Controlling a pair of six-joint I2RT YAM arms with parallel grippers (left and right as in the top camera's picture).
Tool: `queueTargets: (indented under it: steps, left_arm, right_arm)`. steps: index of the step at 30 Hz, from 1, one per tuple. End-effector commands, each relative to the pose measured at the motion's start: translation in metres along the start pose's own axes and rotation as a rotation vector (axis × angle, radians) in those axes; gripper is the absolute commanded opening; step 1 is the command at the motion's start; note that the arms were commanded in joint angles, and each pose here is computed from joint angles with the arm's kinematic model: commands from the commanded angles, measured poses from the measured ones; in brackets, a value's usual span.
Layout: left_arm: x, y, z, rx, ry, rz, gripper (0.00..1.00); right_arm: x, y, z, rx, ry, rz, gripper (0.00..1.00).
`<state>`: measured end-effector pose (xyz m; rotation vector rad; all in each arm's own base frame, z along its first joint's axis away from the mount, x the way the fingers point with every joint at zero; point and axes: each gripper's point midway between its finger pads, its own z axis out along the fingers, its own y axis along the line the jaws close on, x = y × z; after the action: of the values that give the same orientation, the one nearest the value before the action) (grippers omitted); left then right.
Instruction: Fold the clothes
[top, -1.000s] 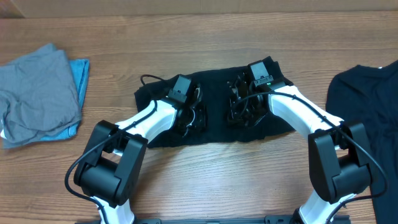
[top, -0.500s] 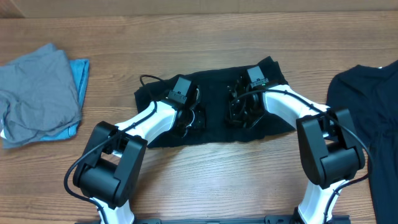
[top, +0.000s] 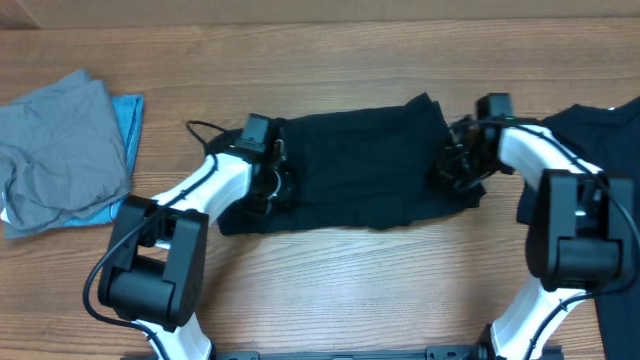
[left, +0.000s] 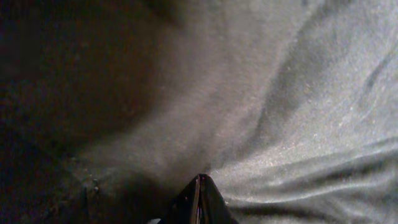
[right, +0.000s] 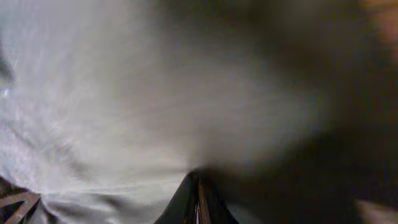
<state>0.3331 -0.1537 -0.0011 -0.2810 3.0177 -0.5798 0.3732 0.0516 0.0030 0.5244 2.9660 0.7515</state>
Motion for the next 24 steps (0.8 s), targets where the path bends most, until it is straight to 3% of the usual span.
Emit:
queueTargets:
  steps: [1,7,13,18,24]
  left_arm:
    - [-0.017,0.051,-0.003,-0.134,-0.046,-0.044,0.04]
    - [-0.046,0.014,-0.038,-0.048,-0.092,-0.012,0.04]
    - [-0.069,-0.047,-0.075,0.109,-0.165,0.063,0.05]
    - [-0.069,-0.06,-0.064,0.127,-0.167,0.092,0.1]
    - [-0.064,-0.061,-0.026,0.106,-0.115,0.11,0.09]
  right_arm:
    - [-0.022,-0.009,-0.016,0.005,-0.06,0.002,0.04]
    - [-0.041,0.014,-0.05,-0.011,-0.113,-0.055,0.04]
    - [-0.037,0.084,-0.087,-0.183,-0.143,-0.169,0.04]
    - [-0.02,0.122,-0.071,-0.254,-0.1,-0.262,0.04]
    - [0.0,0.152,-0.022,-0.205,-0.051,-0.375,0.04]
